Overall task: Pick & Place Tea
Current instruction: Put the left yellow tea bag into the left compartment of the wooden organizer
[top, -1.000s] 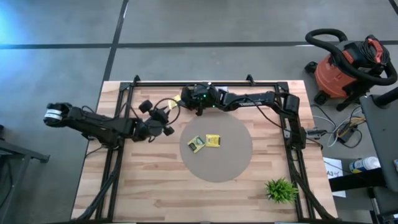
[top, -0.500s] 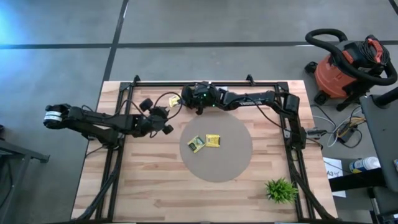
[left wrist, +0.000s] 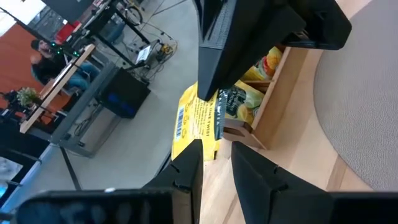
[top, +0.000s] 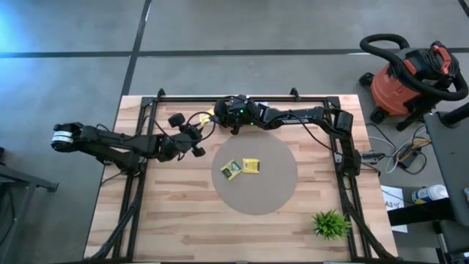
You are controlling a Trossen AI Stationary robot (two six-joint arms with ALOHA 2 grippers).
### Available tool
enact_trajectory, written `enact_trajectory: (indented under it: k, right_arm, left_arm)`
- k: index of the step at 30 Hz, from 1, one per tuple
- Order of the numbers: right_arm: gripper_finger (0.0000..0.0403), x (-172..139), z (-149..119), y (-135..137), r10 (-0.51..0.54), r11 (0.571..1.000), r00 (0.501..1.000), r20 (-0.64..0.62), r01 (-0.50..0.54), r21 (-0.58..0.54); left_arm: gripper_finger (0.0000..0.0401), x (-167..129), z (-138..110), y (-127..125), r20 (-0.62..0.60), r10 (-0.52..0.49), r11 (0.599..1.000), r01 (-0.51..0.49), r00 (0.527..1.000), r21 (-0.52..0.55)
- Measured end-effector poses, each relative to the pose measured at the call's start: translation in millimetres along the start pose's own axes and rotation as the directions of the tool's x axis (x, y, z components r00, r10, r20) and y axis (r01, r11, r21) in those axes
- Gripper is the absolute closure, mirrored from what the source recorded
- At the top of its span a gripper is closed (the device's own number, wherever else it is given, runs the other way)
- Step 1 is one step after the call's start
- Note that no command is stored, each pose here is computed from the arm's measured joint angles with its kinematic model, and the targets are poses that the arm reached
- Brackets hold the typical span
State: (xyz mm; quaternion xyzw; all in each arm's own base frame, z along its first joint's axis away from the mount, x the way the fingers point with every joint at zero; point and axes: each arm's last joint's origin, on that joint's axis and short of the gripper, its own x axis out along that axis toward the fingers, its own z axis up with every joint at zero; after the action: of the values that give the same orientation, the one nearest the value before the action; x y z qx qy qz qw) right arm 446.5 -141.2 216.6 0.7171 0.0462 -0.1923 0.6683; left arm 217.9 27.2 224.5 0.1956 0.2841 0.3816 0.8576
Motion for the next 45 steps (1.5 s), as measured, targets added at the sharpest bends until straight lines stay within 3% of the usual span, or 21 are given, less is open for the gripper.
enact_trajectory:
  k: [14, 22, 30, 38, 45]
  right_arm:
    - [0.0394, 0.5, -4.9, 6.3, 0.028, 1.0, 0.999, -0.019, -0.029, -0.011]
    - [0.0394, 0.7, -6.8, 3.8, 0.002, 1.0, 0.999, -0.032, -0.003, -0.02]
    - [0.0394, 0.7, -6.6, 5.3, 0.007, 1.0, 1.0, -0.026, -0.008, -0.022]
    - [0.0394, 0.6, -6.8, 12.1, 0.027, 0.999, 0.999, -0.026, -0.028, -0.042]
    - [0.0394, 0.6, -7.4, 12.5, 0.013, 0.998, 0.999, -0.041, -0.015, -0.06]
  left_arm:
    - [0.032, 11.1, -1.0, -11.5, -0.008, 0.007, 0.998, -0.007, 1.0, 0.059]
    - [0.0321, 10.1, 9.0, -5.0, -0.014, 0.133, 0.99, -0.132, 0.991, 0.06]
    - [0.0321, 5.9, 10.8, -0.3, -0.001, 0.111, 0.994, -0.111, 0.994, -0.019]
    - [0.0321, 8.8, 6.4, -2.6, -0.026, 0.066, 0.998, -0.066, 0.997, -0.013]
    - [0.0329, 9.8, 6.0, -1.2, -0.033, 0.087, 0.996, -0.087, 0.996, -0.015]
